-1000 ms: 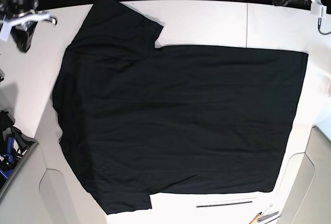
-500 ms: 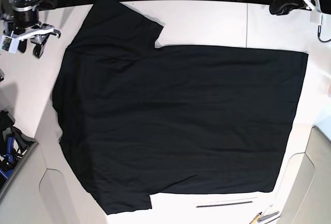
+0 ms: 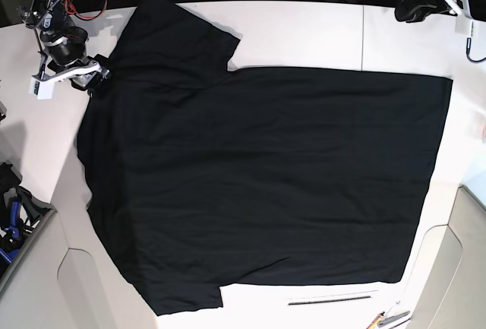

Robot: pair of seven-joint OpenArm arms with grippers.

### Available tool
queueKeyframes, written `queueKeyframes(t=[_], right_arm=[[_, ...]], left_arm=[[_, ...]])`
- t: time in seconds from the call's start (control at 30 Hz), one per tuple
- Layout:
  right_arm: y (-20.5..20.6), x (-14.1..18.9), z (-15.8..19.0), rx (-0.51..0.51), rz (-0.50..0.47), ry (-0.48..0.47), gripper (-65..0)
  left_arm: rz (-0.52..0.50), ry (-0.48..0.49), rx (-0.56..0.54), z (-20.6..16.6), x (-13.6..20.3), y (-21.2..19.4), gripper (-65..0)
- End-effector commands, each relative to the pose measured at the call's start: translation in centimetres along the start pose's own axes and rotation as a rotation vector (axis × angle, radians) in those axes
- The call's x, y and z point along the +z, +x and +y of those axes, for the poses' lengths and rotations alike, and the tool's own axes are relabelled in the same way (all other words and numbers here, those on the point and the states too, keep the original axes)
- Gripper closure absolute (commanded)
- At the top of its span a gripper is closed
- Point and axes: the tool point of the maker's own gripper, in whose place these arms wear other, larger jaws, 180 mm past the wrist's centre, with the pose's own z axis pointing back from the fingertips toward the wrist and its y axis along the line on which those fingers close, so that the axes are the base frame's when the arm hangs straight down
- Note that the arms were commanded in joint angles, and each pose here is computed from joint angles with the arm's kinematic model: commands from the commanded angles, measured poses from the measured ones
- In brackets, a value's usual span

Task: Fold the T-shirt properly
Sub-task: 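Move both grippers down toward the shirt's shoulder corners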

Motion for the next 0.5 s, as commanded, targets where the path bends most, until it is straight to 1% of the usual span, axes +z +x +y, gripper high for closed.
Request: queueKeyframes(t=[0.0,0.1,0.23,0.27,0.3,0.33,0.37,0.47], right_arm=[[0.4,0.2,0.0,0.003,-0.006,0.006,-30.4],[0.2,0.2,0.6,-0.007,0.004,0.039,-30.3],[-0.3,0.1,1.0,-0.002,0.032,0.051,-30.3],[-0.4,0.1,1.1,-0.001,0.036,0.052,-29.3],[-0.5,0.1,1.1,-0.001,0.039,0.054,-27.0],[-0.6,0.0,1.2,0.000,0.042,0.055,-23.5],[-0.6,0.0,1.2,0.000,0.042,0.055,-18.6],[-0.7,0.1,1.1,0.001,0.044,0.053,-0.8]], left_arm=[[-0.017,-0.014,-0.014,-0.3,0.3,0.7,-22.6],[-0.026,-0.017,-0.018,-0.3,0.2,1.0,-22.6],[-0.044,-0.023,-0.028,-0.4,-0.2,1.8,-22.6],[-0.049,-0.024,-0.030,-0.4,-0.3,2.0,-22.6],[-0.054,-0.026,-0.033,-0.5,-0.4,2.2,-22.6],[-0.058,-0.027,-0.035,-0.5,-0.4,2.4,-22.6],[-0.064,-0.029,-0.036,-0.5,-0.5,2.6,-22.6],[-0.079,-0.033,-0.043,-0.6,-0.8,3.1,-22.6]])
